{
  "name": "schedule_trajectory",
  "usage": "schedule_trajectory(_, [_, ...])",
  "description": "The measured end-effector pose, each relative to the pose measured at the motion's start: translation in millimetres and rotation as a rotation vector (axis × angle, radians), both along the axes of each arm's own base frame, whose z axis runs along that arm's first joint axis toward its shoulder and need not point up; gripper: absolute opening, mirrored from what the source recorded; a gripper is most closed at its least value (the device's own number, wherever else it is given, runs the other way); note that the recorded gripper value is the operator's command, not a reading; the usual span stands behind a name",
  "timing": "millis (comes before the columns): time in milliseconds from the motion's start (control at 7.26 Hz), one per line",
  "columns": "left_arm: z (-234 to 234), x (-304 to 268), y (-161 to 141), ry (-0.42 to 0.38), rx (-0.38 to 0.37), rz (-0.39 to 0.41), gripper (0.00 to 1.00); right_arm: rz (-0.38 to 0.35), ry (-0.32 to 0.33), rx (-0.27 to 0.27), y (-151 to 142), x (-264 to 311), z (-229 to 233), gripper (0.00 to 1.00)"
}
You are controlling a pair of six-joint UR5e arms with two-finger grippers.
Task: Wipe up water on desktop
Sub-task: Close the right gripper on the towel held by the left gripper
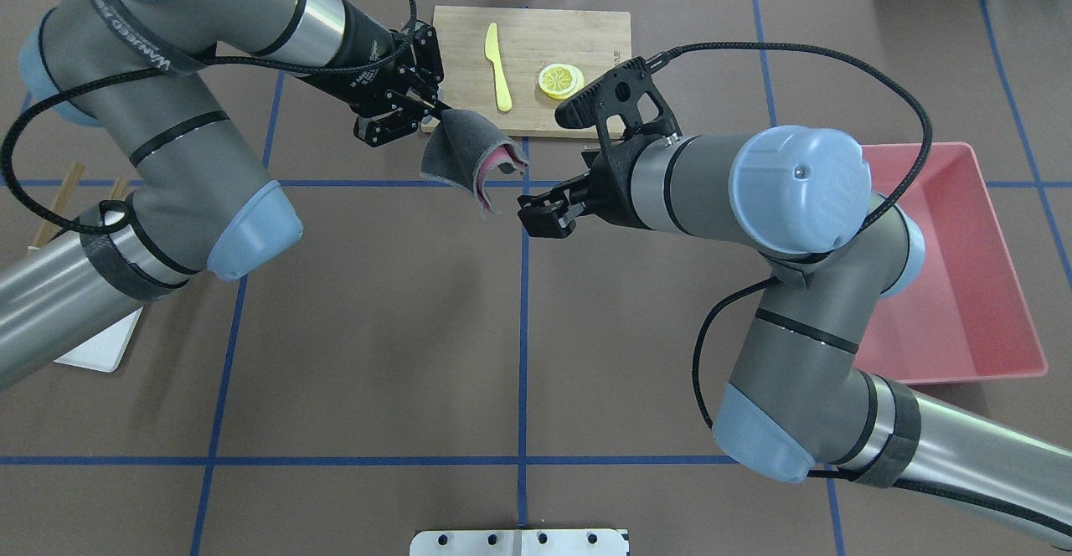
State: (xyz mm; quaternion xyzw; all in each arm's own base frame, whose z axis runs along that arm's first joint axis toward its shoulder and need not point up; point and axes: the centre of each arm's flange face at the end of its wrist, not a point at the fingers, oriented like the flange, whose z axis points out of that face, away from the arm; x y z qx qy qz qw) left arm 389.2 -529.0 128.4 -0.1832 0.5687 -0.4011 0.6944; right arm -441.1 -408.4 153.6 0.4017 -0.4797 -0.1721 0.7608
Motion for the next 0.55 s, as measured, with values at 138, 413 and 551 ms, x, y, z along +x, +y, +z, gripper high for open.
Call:
schedule_trajectory(138, [-11,13,0,0.001,-0.014,-0.007,0.00,0.006,0.002,0.008,4,-4,0,0.99])
schedule_trajectory(413, [-23,32,8,-0.005,-0.020,-0.013,0.00,0.010,0.005,0.012,6,-6,0,0.98])
schedule_trajectory(551, [-23,36,10,-0.008,-0.022,-0.012,0.00,0.010,0.005,0.012,6,-6,0,0.97])
